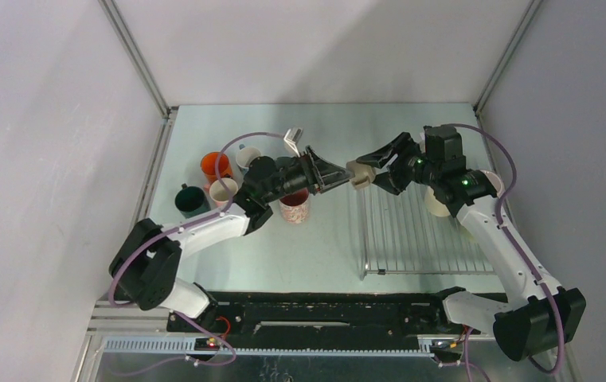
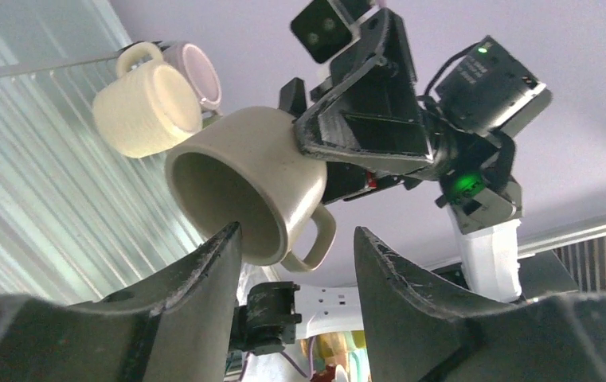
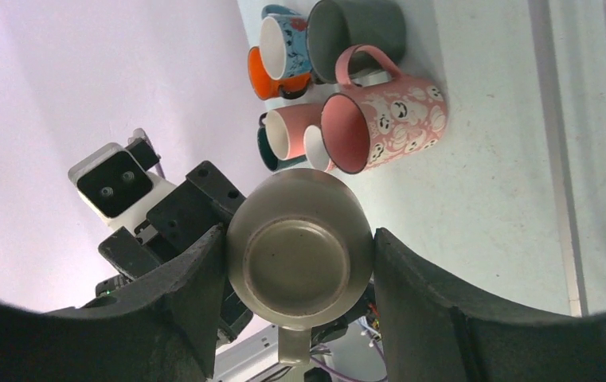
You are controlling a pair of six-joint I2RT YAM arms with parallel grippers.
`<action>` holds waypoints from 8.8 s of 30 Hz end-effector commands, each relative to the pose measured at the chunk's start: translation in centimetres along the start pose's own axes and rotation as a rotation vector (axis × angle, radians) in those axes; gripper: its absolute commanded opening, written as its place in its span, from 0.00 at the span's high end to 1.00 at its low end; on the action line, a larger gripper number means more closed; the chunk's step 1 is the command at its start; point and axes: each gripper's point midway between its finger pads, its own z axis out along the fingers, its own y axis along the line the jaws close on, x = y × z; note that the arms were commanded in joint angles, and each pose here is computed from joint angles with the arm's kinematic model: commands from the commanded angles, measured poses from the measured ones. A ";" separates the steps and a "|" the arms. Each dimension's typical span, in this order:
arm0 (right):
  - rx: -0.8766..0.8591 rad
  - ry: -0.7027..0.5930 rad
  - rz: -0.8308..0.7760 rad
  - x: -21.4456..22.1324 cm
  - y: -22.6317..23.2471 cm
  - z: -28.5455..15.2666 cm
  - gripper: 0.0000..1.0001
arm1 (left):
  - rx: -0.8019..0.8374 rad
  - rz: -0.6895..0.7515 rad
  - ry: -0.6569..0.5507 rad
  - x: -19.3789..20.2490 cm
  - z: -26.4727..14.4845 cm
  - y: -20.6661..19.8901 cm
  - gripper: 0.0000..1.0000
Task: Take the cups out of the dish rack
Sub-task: Place the cup at the center of the board, then unload the cup from the dish rack.
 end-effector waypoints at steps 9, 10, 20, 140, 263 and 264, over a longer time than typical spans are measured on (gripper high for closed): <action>-0.176 0.076 -0.007 0.8 4.9 -1.3 0.62 | 0.264 0.010 -0.009 -1.8 0.1 -7.2 0.56; -0.182 0.083 -0.005 0.9 5.0 -1.4 0.62 | 0.274 0.003 -0.008 -1.8 0.1 -7.3 0.58; -0.197 0.108 0.004 2.7 5.4 -2.0 0.62 | 0.329 -0.026 -0.021 -1.5 -1.0 -8.6 0.75; 0.422 -0.329 -0.507 -2.7 -7.9 -5.7 0.00 | -1.199 0.244 -0.074 -5.4 -27.3 15.0 0.42; 0.805 -0.840 0.570 -17.1 -29.7 -18.7 1.00 | -0.757 0.519 0.221 0.2 -12.7 5.4 0.00; 0.800 -0.841 0.561 -17.0 -29.4 -18.8 1.00 | -0.757 0.519 0.222 0.3 -12.7 5.4 0.00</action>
